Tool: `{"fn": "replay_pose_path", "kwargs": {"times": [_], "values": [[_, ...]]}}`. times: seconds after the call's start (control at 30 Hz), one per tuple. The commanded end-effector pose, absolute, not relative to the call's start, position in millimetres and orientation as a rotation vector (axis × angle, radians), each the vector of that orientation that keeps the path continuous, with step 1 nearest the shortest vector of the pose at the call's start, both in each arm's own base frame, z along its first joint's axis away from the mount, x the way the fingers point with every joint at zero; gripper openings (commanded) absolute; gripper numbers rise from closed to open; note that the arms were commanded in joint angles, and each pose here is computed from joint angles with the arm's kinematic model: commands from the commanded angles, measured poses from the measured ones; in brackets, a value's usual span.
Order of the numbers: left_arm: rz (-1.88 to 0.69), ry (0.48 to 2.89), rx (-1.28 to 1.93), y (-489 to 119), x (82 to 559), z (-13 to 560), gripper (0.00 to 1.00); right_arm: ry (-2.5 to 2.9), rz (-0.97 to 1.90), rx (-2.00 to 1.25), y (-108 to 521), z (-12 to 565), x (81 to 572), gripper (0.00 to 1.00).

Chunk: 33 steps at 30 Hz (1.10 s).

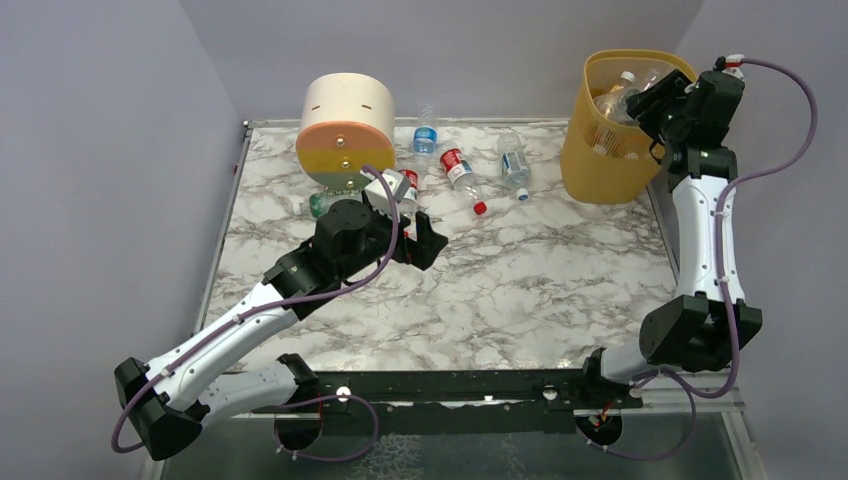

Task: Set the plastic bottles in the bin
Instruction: Place the plastic bottle in the trash bin.

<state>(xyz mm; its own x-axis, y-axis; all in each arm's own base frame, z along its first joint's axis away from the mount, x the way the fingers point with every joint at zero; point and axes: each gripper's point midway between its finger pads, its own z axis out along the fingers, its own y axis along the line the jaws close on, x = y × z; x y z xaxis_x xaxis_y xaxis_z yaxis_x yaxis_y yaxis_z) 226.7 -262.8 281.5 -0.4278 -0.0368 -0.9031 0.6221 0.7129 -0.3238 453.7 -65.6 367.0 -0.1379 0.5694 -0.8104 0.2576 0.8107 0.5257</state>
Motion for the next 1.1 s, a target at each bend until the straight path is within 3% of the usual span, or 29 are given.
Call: {"fn": "replay_pose_path", "kwargs": {"times": [0.0, 0.47, 0.8, 1.07], "values": [[-0.843, 1.847, 0.451, -266.5, 223.7, 289.6, 0.99, 1.743, 0.306, 0.634, -67.1, 363.4, 471.3, 0.56], [-0.836, 1.842, 0.44, -262.1, 222.6, 291.9, 0.99, 1.826, 0.264, 0.693, -81.2, 324.0, 507.5, 0.54], [-0.849, 1.868, 0.439, -271.3, 227.5, 285.3, 0.99, 1.682, 0.285, 0.584, -68.4, 402.8, 467.9, 0.77], [-0.84, 1.919, 0.399, -283.0, 241.2, 270.2, 0.99, 1.639, 0.452, 0.403, -22.2, 452.3, 419.7, 0.84]]}}
